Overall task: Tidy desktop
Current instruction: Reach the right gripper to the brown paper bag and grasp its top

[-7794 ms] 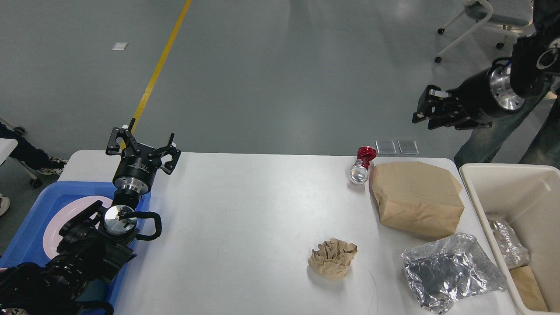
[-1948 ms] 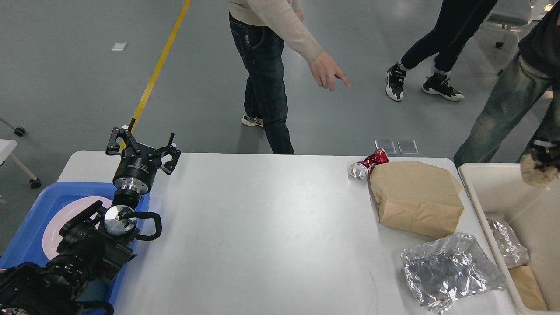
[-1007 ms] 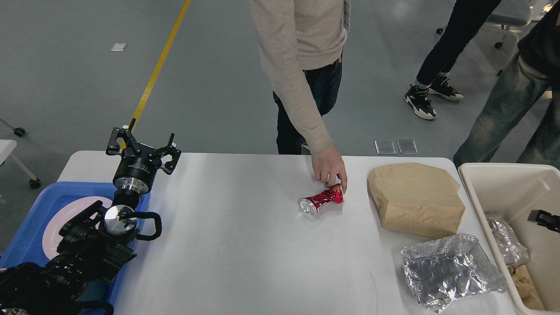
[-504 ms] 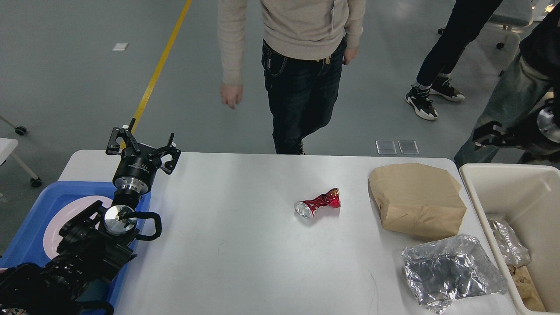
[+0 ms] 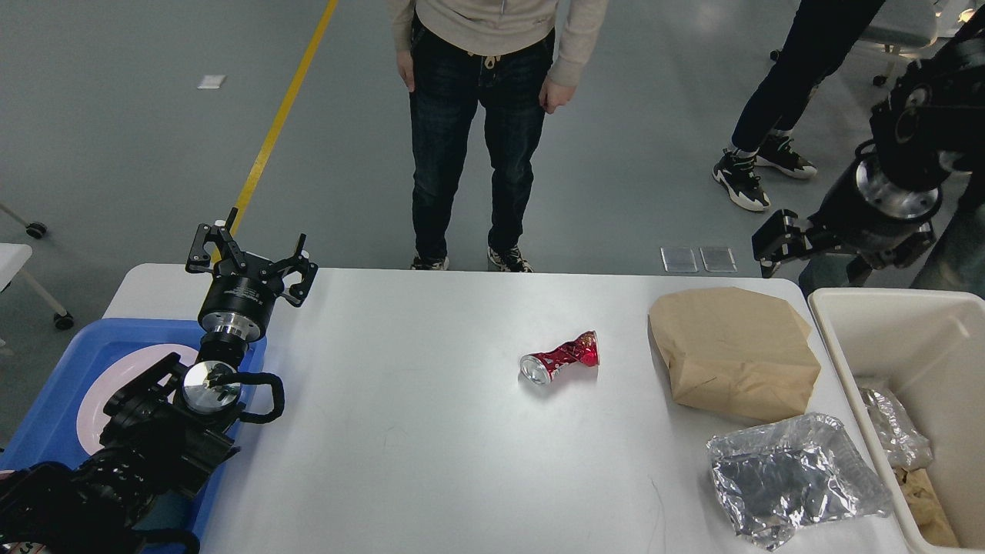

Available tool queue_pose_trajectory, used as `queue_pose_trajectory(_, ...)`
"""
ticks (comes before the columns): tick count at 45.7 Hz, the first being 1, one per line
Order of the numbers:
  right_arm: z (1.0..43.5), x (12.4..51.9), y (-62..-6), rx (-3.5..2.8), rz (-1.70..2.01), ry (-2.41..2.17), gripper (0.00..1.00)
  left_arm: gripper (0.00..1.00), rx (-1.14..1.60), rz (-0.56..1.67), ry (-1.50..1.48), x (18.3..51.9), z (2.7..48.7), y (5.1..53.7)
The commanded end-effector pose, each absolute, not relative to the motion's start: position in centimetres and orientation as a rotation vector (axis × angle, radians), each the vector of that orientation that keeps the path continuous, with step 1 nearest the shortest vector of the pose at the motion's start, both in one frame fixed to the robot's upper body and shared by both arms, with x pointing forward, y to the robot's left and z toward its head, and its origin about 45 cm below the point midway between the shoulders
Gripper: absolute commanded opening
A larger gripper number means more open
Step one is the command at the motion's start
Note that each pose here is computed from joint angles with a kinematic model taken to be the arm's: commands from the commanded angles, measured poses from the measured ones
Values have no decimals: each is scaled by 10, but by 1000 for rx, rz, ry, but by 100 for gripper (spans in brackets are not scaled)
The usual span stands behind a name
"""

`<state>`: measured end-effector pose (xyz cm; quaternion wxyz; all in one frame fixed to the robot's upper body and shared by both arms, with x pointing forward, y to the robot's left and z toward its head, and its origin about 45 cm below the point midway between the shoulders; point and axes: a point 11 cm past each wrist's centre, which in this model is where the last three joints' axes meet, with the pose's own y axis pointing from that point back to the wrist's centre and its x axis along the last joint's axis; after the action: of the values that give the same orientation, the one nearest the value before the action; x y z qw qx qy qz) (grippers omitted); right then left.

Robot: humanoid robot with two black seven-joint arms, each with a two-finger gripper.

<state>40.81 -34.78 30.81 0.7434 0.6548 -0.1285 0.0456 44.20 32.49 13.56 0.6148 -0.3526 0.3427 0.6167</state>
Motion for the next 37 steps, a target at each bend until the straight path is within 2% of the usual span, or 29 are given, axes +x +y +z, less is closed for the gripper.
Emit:
queue_pose_trajectory(1,253,401,-377,1391,75,-337,100,96,-813,1421,790,442,136,325)
queue_pose_trajectory(12,167,377,-424,1301,87,-467,100,97,-813,1421,790,442,136,325)
queue_pose_trajectory(25,128,364,-417,1356,54,-531,100,97,-813,1422,790,442,135,325)
queue_pose_trajectory(37,117,365,-424,1334,93,-595,99,97,-813,1421,790,442,136,325)
